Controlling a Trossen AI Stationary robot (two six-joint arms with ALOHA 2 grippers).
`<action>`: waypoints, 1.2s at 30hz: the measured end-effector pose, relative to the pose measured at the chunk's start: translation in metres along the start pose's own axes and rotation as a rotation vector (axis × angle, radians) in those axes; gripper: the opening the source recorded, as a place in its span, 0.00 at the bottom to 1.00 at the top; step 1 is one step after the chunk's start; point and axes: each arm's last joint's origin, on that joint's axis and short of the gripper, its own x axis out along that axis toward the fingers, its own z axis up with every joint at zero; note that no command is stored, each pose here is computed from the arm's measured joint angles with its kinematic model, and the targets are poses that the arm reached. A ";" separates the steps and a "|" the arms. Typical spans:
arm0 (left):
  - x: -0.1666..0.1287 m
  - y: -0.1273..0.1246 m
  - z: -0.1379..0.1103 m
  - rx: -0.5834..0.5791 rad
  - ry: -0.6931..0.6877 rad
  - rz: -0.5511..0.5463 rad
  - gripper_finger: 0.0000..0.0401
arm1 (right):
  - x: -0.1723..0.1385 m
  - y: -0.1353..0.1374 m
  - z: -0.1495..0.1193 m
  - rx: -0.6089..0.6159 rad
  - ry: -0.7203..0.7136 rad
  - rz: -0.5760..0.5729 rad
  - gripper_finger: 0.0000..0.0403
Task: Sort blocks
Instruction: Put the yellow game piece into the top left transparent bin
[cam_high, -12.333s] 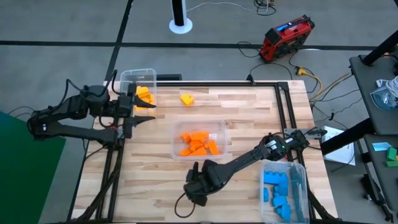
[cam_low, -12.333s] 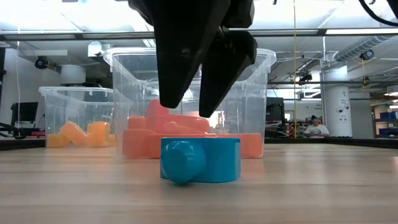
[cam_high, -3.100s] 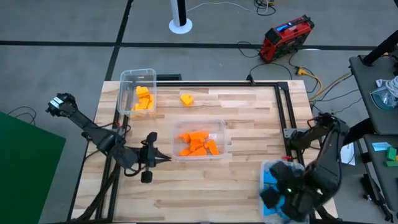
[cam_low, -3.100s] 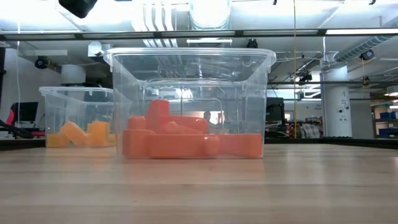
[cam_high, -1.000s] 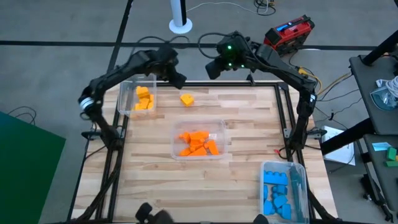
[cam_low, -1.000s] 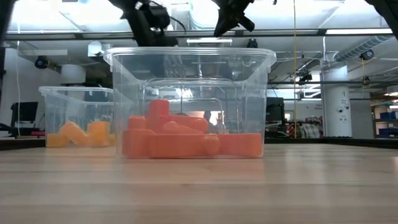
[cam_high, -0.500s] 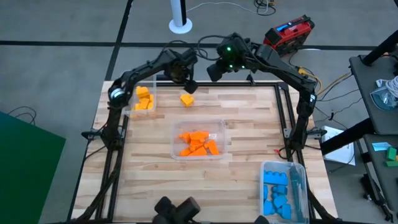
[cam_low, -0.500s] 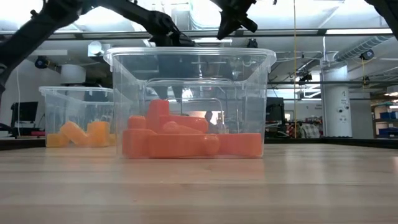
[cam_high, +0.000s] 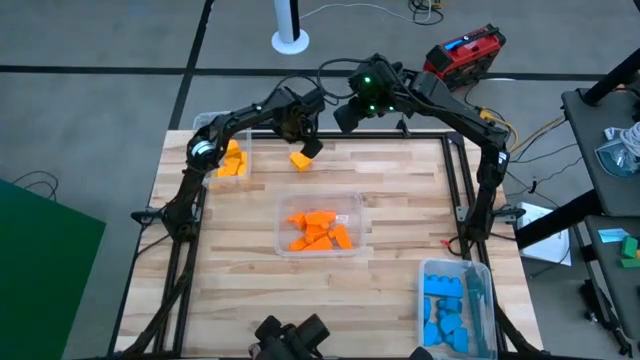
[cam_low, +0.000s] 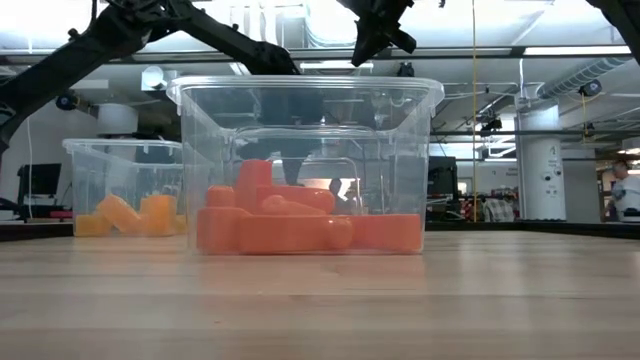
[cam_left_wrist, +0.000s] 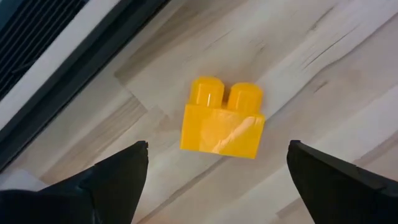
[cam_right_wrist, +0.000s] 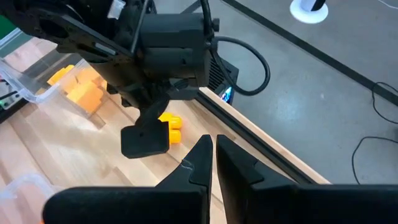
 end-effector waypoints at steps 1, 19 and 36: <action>0.002 0.000 0.000 0.001 0.005 0.001 0.89 | 0.000 0.000 0.000 0.000 0.000 0.000 0.03; 0.034 -0.013 0.001 0.059 0.058 0.010 0.89 | 0.001 0.000 0.000 0.004 0.000 0.000 0.03; 0.073 -0.013 -0.006 0.077 0.074 0.012 0.89 | 0.001 0.000 0.000 0.016 0.001 0.000 0.03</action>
